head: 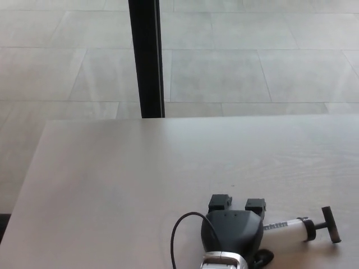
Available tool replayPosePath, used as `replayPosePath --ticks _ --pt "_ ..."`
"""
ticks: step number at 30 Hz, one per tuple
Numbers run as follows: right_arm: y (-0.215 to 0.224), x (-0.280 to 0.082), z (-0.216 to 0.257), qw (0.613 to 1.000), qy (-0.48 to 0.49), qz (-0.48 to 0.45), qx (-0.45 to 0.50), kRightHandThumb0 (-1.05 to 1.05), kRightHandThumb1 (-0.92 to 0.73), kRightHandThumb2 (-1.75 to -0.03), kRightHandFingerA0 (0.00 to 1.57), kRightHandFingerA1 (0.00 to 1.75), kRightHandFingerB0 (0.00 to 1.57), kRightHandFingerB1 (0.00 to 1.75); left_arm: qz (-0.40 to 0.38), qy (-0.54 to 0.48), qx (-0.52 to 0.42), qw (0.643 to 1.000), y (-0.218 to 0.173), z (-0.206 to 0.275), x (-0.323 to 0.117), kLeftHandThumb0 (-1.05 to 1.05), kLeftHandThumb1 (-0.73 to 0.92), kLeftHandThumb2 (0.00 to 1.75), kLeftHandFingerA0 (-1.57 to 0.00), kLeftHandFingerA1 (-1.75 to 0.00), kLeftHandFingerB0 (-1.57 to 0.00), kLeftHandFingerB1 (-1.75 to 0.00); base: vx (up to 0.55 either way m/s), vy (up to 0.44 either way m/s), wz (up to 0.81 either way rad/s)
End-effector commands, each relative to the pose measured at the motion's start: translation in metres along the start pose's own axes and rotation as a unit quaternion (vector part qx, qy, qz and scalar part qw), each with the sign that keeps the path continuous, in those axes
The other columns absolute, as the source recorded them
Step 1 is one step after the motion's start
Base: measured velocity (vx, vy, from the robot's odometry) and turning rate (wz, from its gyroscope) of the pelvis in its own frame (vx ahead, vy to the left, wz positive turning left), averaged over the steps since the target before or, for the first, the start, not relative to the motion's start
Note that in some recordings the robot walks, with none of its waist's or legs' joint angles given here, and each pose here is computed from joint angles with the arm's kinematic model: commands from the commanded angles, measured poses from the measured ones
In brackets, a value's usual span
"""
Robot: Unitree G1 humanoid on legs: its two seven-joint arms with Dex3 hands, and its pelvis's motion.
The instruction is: The robot uses its left hand to lift the air pump kept on the middle of the desk and use the right hand to pull out the handle
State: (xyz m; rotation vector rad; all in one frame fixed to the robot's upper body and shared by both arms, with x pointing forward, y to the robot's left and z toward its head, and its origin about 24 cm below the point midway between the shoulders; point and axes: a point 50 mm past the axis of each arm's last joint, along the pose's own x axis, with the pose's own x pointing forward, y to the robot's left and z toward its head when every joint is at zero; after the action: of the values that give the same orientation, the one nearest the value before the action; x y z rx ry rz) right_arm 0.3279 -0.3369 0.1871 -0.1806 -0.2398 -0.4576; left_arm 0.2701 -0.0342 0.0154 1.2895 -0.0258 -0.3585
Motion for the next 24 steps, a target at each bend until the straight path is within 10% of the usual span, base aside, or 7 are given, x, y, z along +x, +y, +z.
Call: replayPosePath --ticks 1,2,7,8,13,18,24 --pt "0.003 0.003 0.002 1.0 -0.001 -0.012 -0.004 -0.52 -0.68 -0.6 0.5 0.6 0.44 0.39 0.005 -0.022 0.039 0.999 -0.005 0.006 0.001 -0.39 0.73 0.66 -0.76 -1.32 -0.24 -0.42 0.0 0.0 0.0" --pt "0.003 0.003 0.002 1.0 -0.003 -0.014 -0.008 -0.54 -0.55 -0.88 0.48 0.67 0.37 0.52 0.012 -0.031 0.041 0.999 -0.006 0.002 0.001 -0.22 0.67 0.76 -0.81 -1.57 -0.33 -0.46 0.0 0.0 0.0" --pt "0.004 0.004 0.004 1.0 -0.006 -0.015 -0.009 -0.42 -0.67 -0.6 0.52 0.64 0.43 0.4 0.024 -0.053 0.057 0.997 -0.007 -0.001 0.001 -0.21 0.65 0.86 -0.78 -1.59 -0.79 -1.05 0.0 0.0 0.0" --pt "0.004 0.004 0.004 1.0 -0.006 -0.015 -0.009 -0.46 -0.55 -0.85 0.5 0.67 0.39 0.52 0.023 -0.054 0.057 0.997 -0.008 -0.001 0.001 -0.2 0.66 0.9 -0.75 -1.61 -0.74 -1.1 0.0 0.0 0.0" --pt "0.004 0.004 0.005 1.0 -0.006 -0.019 -0.014 -0.46 -0.55 -0.85 0.5 0.67 0.39 0.52 0.015 -0.058 0.072 0.996 -0.01 -0.002 0.004 -0.24 0.68 0.96 -0.78 -1.6 -0.78 -1.02 0.0 0.0 0.0" --pt "0.005 0.003 0.003 1.0 -0.005 -0.019 -0.003 -0.4 -0.67 -0.59 0.54 0.61 0.45 0.41 -0.007 -0.043 0.031 0.999 -0.012 -0.008 0.004 -0.2 0.67 1.02 -0.77 -1.75 -0.7 -1.42 0.0 0.0 0.0" --pt "0.004 0.0 -0.005 1.0 0.01 -0.019 0.0 -0.43 -0.55 -0.84 0.52 0.66 0.4 0.52 0.008 -0.046 0.014 0.999 -0.006 -0.022 0.006 -0.22 0.72 0.91 -0.74 -1.75 -0.64 -1.37 0.0 0.0 0.0"
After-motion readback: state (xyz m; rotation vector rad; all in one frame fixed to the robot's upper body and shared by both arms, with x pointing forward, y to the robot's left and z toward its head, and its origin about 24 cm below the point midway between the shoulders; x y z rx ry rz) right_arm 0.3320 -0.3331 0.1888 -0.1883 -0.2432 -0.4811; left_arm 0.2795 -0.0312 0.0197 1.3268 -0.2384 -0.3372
